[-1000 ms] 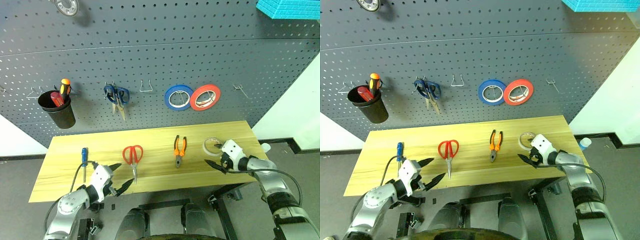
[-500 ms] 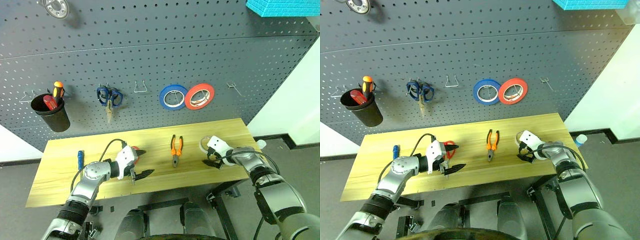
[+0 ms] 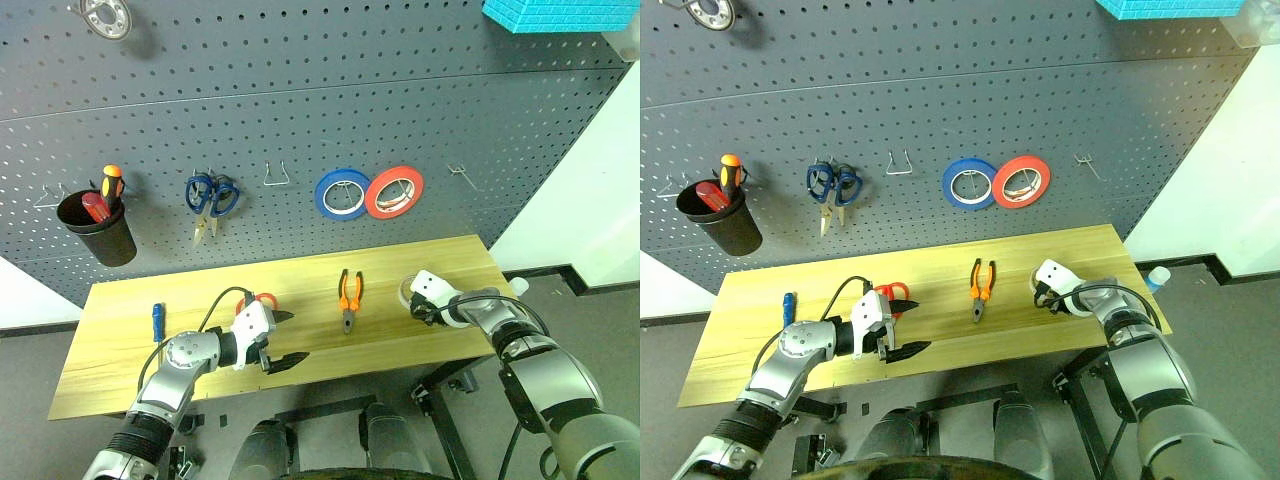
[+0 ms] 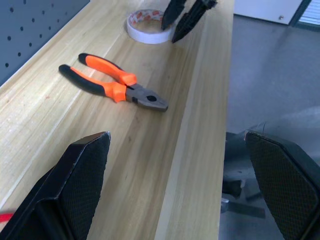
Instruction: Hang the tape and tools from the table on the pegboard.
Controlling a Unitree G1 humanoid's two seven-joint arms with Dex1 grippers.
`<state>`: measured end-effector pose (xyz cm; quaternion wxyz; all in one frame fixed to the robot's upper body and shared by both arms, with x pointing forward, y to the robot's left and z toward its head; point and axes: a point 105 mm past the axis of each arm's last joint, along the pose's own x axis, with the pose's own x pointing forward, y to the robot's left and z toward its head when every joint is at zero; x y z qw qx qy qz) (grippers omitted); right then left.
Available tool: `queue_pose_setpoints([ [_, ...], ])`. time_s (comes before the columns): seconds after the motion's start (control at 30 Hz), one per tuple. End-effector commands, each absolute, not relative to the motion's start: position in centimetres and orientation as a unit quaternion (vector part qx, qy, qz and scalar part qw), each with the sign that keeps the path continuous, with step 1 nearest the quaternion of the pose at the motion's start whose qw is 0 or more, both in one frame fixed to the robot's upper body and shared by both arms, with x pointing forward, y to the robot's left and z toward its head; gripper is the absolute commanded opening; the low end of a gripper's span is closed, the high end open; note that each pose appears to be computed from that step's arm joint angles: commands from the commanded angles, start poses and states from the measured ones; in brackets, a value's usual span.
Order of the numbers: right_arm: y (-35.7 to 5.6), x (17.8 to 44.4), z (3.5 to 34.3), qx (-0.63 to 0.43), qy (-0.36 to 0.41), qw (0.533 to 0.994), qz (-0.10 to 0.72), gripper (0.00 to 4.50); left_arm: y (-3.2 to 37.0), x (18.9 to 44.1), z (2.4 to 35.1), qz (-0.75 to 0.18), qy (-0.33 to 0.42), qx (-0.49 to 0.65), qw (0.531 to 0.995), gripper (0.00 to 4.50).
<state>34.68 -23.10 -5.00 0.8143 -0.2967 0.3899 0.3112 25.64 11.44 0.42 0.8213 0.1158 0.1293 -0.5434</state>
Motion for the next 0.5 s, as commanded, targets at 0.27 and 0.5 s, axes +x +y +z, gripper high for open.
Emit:
queue_pose_setpoints([
  [0.27,-25.1,35.6,-3.2,-0.349,0.335,0.827,0.286,0.02,11.2,25.7,1.5,-0.537,0.100,0.127,0.828,4.50],
  [0.5,-28.4,36.0,2.8,-0.584,0.113,0.780,0.196,0.02,11.3,26.5,3.3,-0.498,0.040,0.130,0.856,4.50],
])
